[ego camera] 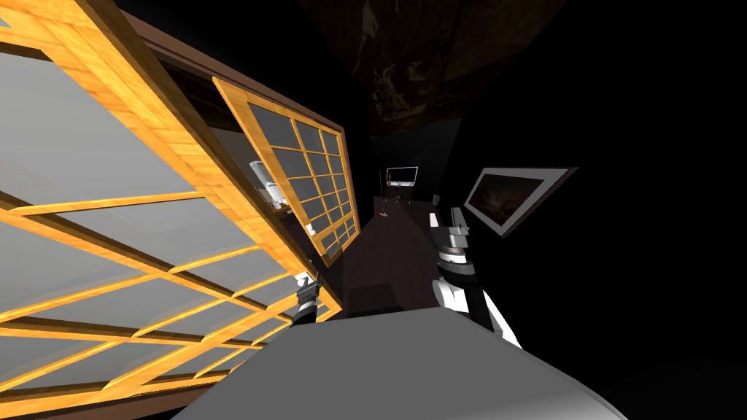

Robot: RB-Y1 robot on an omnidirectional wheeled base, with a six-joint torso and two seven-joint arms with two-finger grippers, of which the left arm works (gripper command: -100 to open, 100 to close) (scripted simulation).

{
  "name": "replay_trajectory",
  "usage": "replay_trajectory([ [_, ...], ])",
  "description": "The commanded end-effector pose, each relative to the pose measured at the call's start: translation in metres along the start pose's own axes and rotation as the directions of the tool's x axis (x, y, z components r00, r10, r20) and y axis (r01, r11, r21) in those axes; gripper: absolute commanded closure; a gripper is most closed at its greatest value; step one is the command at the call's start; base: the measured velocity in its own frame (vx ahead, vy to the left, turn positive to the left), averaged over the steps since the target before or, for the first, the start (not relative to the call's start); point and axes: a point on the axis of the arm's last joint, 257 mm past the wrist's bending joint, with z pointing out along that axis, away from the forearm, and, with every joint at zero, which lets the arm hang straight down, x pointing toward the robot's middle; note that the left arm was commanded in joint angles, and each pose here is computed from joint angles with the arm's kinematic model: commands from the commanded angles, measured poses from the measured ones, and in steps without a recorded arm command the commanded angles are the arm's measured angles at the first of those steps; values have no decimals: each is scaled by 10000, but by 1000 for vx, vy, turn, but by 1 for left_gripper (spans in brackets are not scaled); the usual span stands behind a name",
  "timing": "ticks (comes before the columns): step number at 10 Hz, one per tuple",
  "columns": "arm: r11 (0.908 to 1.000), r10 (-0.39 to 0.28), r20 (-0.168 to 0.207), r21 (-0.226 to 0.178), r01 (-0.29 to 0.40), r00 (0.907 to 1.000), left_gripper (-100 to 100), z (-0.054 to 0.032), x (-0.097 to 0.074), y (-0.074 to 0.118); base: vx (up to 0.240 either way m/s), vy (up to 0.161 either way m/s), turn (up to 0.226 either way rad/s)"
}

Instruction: Pull the door open

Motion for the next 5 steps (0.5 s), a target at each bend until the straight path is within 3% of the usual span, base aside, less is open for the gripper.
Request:
replay_trajectory([
  [1,9999,116,235,29,-117,9997,-100,-52,-75,-100,-209,-60,-4],
  [5,9996,113,431,-273,-101,9990,-100,-51,-104,-45,-204,-23,19],
])
